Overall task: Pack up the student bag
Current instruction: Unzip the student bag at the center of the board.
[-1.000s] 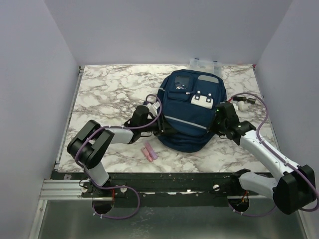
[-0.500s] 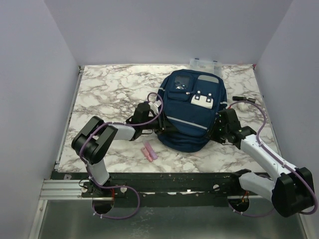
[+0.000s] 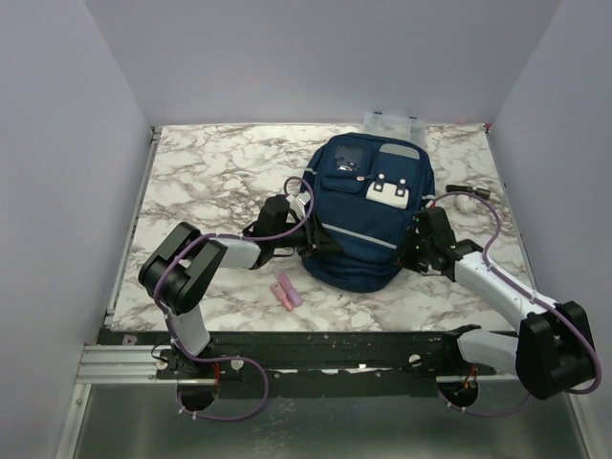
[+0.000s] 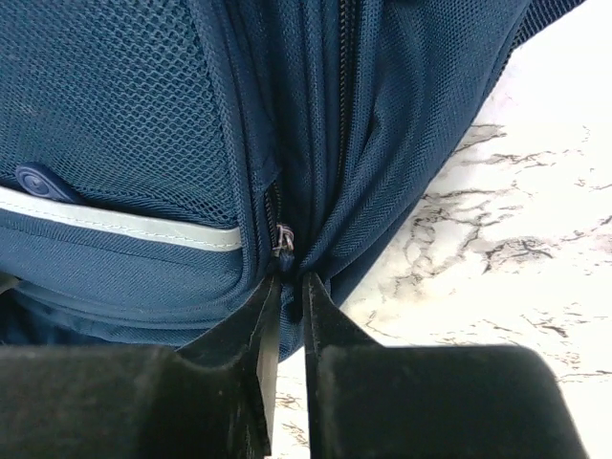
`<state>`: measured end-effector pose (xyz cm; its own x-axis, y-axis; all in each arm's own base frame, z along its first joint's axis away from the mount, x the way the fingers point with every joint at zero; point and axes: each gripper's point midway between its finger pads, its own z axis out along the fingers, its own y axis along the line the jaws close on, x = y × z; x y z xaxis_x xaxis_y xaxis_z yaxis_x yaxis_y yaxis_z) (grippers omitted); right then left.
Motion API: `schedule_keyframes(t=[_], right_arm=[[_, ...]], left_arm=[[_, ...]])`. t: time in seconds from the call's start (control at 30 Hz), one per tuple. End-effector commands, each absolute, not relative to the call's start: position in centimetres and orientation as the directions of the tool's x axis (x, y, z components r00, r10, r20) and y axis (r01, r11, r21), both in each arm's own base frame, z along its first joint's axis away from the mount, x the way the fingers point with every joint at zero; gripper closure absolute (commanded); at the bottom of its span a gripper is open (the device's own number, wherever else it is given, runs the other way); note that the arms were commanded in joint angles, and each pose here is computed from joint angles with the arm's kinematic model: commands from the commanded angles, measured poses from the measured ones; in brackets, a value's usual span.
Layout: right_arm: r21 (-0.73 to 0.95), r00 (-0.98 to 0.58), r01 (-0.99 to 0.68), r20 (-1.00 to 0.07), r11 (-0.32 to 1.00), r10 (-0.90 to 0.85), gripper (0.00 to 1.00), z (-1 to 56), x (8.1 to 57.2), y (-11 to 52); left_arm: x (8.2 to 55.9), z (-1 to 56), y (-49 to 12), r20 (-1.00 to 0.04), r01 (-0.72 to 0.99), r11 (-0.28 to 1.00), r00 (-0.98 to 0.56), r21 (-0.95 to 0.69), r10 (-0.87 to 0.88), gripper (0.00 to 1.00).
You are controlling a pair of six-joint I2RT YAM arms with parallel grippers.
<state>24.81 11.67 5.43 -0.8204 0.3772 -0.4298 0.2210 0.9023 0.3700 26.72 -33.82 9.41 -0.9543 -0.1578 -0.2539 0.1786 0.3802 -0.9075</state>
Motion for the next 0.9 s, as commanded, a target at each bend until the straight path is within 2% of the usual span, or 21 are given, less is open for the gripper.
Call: schedule_keyframes(t=[0.0,0.07,0.13,0.2,0.3,0.4,0.47,0.53,0.87], right_arm=[[0.389,-0.795,0.199,-0.473,0.899,0.381,0.86,6.0,25.4,11.9],[0.382,-0.794,0.206,-0.472,0.901,0.382,0.85,5.7,25.1,11.7],[0.382,-0.795,0.206,-0.472,0.901,0.382,0.78,5.4,25.0,11.6],[0.37,-0.785,0.215,-0.485,0.904,0.385,0.74,5.3,25.6,11.4],[0.369,-0.771,0.191,-0.517,0.91,0.372,0.74,5.7,26.5,11.8],[0.293,-0.772,0.184,-0.548,0.938,0.323,0.73,6.3,26.9,11.7],[0.258,-0.768,0.184,-0.565,0.949,0.302,0.65,6.7,27.1,11.7],[0.234,-0.759,0.198,-0.578,0.952,0.3,0.61,6.7,27.3,11.2],[0.059,-0.715,0.279,-0.653,0.958,0.248,0.6,7.7,27.9,7.9]], left_arm=[[27.9,9.4,-33.4,-0.288,0.189,0.4,-0.937,-0.897,-0.201,0.54],[27.8,9.4,-33.4,-0.287,0.19,0.399,-0.937,-0.897,-0.198,0.55],[27.7,9.6,-33.4,-0.285,0.192,0.393,-0.939,-0.899,-0.193,0.55],[27.4,9.6,-33.3,-0.287,0.196,0.393,-0.939,-0.899,-0.187,0.55],[27.3,9.3,-33.1,-0.287,0.193,0.4,-0.939,-0.896,-0.189,0.55],[27.1,8.9,-33.0,-0.271,0.176,0.405,-0.943,-0.897,-0.192,0.55],[27.0,9.0,-32.8,-0.278,0.18,0.407,-0.941,-0.896,-0.195,0.55],[27.1,9.0,-32.7,-0.285,0.184,0.41,-0.937,-0.893,-0.2,0.55],[27.0,9.0,-32.6,-0.284,0.184,0.409,-0.938,-0.894,-0.198,0.55]])
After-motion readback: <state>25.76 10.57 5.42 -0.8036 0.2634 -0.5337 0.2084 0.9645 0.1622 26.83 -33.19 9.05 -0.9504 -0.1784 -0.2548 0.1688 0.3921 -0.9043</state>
